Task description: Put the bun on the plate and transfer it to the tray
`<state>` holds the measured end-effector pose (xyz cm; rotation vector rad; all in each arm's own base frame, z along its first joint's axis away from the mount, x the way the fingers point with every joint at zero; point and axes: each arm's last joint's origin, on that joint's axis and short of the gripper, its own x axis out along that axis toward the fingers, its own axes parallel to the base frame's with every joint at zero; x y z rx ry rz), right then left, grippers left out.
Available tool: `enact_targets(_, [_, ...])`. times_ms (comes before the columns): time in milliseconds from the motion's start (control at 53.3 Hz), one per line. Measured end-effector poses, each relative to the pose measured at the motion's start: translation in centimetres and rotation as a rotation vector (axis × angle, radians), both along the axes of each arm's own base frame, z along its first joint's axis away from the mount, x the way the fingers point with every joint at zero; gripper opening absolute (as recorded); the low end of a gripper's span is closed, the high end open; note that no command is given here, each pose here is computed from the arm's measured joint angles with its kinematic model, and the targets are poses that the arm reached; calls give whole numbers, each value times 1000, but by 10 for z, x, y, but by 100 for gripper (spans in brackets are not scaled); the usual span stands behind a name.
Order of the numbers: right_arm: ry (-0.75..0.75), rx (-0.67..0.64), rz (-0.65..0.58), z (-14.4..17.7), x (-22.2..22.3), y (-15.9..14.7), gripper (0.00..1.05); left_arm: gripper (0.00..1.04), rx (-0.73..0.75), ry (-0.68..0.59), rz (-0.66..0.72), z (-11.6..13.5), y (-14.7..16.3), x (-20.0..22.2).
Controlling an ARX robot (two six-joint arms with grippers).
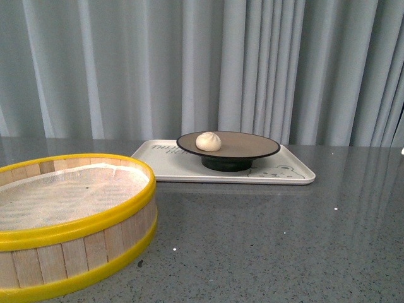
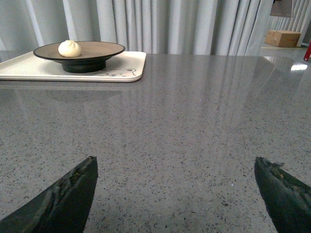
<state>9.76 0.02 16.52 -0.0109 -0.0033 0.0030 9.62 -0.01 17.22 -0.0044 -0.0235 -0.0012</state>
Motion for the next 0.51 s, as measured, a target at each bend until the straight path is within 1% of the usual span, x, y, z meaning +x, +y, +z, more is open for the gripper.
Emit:
enact_targets(19, [0,0,0,0,0,0,98,98,0,0,0,0,0,0])
enact_targets(38, [0,1,0,0,0,0,98,98,0,0,0,0,0,0])
enact_targets(94, [0,0,0,0,0,0,95,98,0,0,0,0,0,0])
enact_targets(507, [0,0,0,0,0,0,96,98,0,0,0,0,0,0])
